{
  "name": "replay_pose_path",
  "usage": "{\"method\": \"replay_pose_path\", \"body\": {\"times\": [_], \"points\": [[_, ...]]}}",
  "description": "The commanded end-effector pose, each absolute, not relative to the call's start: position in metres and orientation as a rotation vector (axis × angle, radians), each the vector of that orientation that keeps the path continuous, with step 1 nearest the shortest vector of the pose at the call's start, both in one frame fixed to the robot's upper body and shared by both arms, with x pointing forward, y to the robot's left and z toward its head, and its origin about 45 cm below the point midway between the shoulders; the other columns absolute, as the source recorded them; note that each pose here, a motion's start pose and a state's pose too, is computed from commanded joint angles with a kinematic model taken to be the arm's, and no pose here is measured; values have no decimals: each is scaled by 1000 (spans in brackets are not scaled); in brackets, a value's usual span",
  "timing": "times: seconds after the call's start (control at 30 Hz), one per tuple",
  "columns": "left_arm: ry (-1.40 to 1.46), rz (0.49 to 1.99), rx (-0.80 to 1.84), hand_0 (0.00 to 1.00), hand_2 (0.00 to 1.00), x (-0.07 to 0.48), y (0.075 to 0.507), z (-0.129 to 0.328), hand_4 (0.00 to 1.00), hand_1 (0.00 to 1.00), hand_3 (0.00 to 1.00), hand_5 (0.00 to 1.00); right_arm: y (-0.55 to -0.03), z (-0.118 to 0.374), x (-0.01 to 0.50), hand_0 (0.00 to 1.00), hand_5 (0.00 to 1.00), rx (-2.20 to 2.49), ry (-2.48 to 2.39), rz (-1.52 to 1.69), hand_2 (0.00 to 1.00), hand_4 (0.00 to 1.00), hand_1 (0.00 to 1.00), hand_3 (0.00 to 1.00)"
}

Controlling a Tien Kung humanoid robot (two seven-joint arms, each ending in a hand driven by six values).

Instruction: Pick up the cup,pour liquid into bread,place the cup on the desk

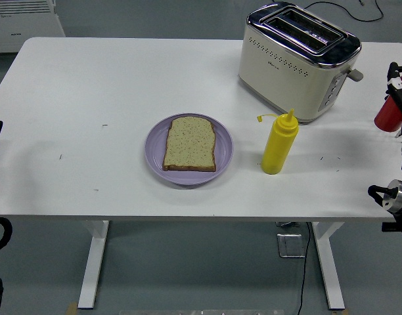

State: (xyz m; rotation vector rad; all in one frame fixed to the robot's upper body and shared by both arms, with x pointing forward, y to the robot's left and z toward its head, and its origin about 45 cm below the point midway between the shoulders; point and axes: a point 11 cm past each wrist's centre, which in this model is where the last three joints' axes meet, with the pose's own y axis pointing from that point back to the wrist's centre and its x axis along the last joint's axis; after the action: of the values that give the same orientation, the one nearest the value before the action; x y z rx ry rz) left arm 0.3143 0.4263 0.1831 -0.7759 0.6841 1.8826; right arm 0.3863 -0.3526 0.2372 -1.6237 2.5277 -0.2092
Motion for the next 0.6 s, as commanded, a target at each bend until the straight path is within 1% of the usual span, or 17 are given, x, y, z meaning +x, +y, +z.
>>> {"method": "replay_pose_path", "body": {"times": [0.23,0.53,0.57,0.6], "points": [[683,1884,-777,777,722,314,427,183,527,729,660,956,-347,218,383,100,271,-1635,2535,-161,261,678,123,377],[684,1884,-778,780,722,314,427,183,526,731,660,955,-337,196,375,100,272,-1670,2535,-176,261,676,124,377],[684,1884,-778,780,723,314,427,183,526,730,659,954,-336,193,374,121,271,-1675,2537,-178,273,677,132,381],[684,1884,-778,780,723,314,427,183,526,730,659,954,-336,191,373,121,271,-1678,2538,-179,273,677,132,381]]}}
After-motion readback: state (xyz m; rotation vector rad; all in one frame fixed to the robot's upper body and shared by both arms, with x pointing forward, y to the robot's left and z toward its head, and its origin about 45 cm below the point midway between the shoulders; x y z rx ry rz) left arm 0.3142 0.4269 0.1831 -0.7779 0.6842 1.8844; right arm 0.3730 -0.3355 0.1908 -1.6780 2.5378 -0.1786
